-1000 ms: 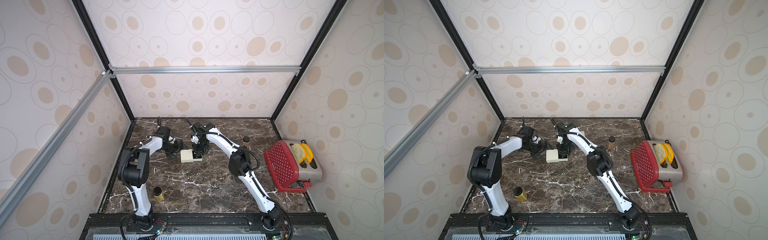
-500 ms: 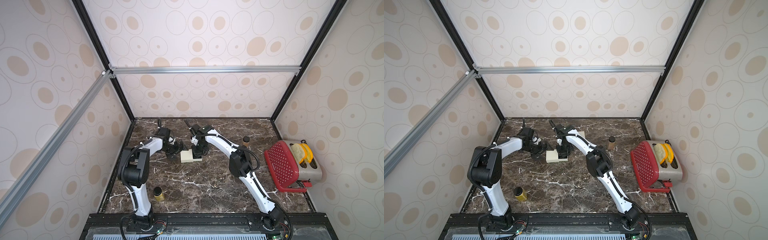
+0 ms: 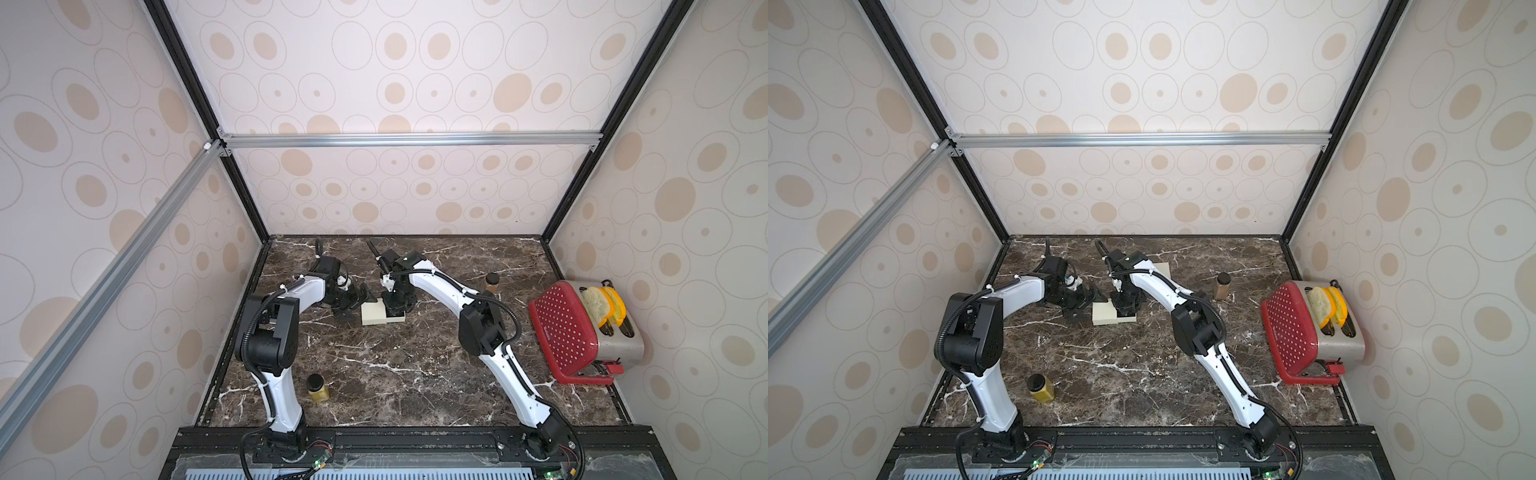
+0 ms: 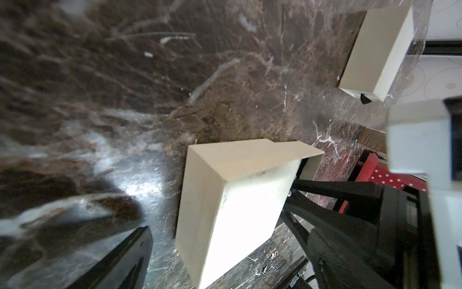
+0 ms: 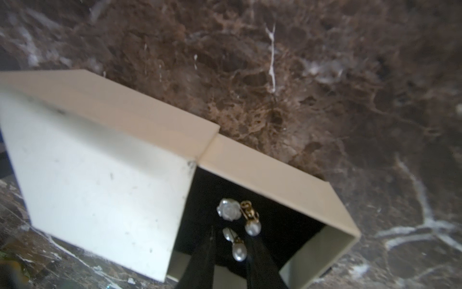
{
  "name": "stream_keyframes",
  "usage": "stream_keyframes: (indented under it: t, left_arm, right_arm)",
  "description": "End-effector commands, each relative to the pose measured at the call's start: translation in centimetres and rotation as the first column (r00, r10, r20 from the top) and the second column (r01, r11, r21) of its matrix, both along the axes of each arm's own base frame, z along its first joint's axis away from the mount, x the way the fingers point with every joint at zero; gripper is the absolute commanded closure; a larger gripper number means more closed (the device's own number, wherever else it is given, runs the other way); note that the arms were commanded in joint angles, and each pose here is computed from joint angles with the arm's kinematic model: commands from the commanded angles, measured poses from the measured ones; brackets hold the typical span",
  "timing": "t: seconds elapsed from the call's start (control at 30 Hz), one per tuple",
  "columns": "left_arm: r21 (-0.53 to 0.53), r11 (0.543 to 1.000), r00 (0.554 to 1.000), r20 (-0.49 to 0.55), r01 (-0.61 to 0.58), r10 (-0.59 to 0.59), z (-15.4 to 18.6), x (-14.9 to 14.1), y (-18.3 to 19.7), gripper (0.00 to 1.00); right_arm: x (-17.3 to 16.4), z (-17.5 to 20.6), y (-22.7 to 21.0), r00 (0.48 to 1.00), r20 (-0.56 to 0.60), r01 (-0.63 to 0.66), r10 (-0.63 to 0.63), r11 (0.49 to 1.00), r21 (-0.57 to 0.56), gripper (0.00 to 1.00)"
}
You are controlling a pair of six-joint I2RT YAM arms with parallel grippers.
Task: Place the earrings into the drawer-style jewelry box
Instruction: Insert the earring into the inner lining, then close the drawer of the jewelry box.
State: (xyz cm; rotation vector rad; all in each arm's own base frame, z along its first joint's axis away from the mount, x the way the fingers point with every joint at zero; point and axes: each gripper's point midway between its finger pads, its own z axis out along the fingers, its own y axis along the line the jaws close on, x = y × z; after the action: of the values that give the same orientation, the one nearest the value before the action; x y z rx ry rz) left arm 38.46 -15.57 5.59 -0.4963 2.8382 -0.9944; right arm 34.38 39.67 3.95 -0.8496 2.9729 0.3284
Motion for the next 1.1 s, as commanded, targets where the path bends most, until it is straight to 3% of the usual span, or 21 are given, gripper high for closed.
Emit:
stream_keyframes:
  t: [0.0, 0.43, 0.6, 0.67, 0.8, 0.97, 1.07]
  left_arm:
    - [-0.013, 1.0, 0.999, 0.032, 0.003, -0.003, 1.4, 0.0, -0.2, 0.01]
    - [-0.017, 1.0, 0.999, 0.04, 0.006, -0.005, 1.4, 0.1, -0.4, 0.01]
    - [-0.011, 1.0, 0.999, 0.037, 0.002, -0.002, 1.3, 0.4, -0.3, 0.01]
    - [-0.008, 1.0, 0.999, 0.043, 0.002, -0.002, 1.4, 0.9, -0.5, 0.01]
    - [-0.002, 1.0, 0.999, 0.046, 0.015, -0.015, 1.6, 1.9, -1.2, 0.01]
    - [0.0, 1.0, 0.998, 0.054, 0.028, -0.028, 1.7, 3.5, -2.6, 0.01]
    - [-0.004, 0.999, 0.999, 0.043, 0.033, -0.033, 1.3, 4.1, -3.5, 0.01]
  right_arm:
    - [-0.6, 1.9, -0.9, 1.0, 0.018, 0.001, -0.001, 1.0, -0.023, 0.74]
    - [-0.8, 4.3, -1.2, 0.999, 0.038, -0.001, 0.002, 1.0, -0.008, 0.67]
    - [-0.7, 7.0, -2.3, 0.995, 0.093, 0.022, -0.021, 1.0, -0.006, 0.65]
    - [-0.5, 6.5, -3.5, 0.991, 0.123, 0.052, -0.05, 0.999, -0.011, 0.62]
    - [-0.2, 5.1, -4.1, 0.985, 0.115, 0.117, -0.13, 0.987, 0.11, 0.59]
    - [0.9, 4.3, -4.0, 0.977, -0.004, 0.205, -0.213, 0.932, 0.3, 0.55]
    - [1.4, 3.3, -4.0, 0.976, -0.061, 0.219, -0.21, 0.913, 0.344, 0.5]
